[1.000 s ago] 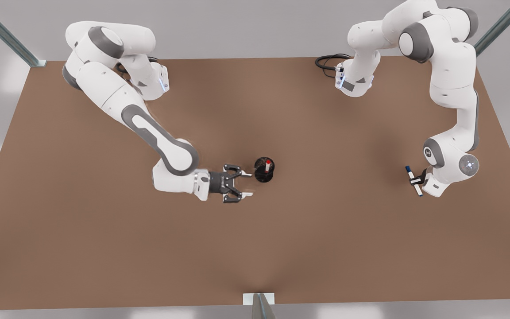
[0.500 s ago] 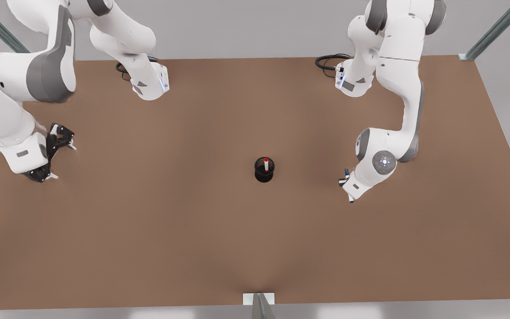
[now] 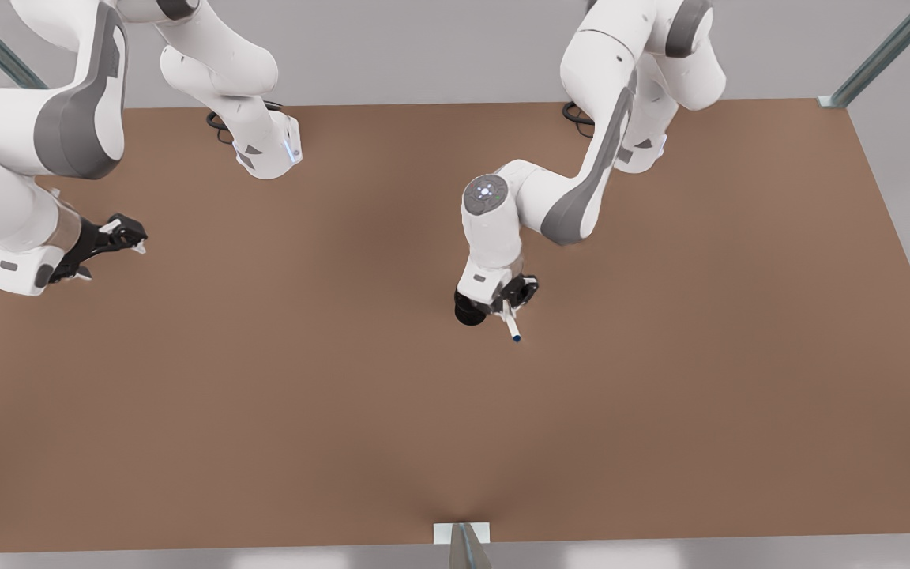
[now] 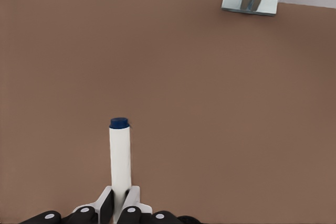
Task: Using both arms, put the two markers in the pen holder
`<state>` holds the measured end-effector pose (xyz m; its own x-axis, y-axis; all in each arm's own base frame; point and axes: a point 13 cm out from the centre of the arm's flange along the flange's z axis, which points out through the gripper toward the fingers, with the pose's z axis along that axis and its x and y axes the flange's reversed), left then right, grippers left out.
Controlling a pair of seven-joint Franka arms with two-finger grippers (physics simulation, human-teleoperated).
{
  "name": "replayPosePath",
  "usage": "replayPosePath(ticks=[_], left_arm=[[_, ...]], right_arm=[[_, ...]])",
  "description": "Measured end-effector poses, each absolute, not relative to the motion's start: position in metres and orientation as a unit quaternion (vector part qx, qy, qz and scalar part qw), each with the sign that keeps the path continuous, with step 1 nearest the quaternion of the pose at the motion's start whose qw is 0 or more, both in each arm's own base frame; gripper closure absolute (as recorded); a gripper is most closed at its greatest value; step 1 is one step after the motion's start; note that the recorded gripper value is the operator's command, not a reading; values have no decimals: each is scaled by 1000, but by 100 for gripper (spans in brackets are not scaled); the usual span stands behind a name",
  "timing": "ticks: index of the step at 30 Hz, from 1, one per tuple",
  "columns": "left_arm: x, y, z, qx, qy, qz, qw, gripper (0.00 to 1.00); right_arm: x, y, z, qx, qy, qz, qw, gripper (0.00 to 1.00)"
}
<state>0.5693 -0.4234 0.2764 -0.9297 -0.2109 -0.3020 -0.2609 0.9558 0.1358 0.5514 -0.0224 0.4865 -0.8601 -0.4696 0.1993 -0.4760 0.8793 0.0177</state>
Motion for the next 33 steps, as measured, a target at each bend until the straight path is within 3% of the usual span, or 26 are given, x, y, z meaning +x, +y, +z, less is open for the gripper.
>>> replayPosePath(ticks=[9, 21, 33], left_arm=[[542, -437, 247, -235, 916, 179, 270, 79], [527, -459, 191, -343, 866, 156, 328, 79], [526, -463, 188, -418, 825, 119, 360, 79]], right_arm=[[550, -26, 484, 154, -983, 21, 101, 0], [551, -35, 475, 78, -991, 22, 108, 0], [548, -45, 470, 40, -992, 23, 115, 0]])
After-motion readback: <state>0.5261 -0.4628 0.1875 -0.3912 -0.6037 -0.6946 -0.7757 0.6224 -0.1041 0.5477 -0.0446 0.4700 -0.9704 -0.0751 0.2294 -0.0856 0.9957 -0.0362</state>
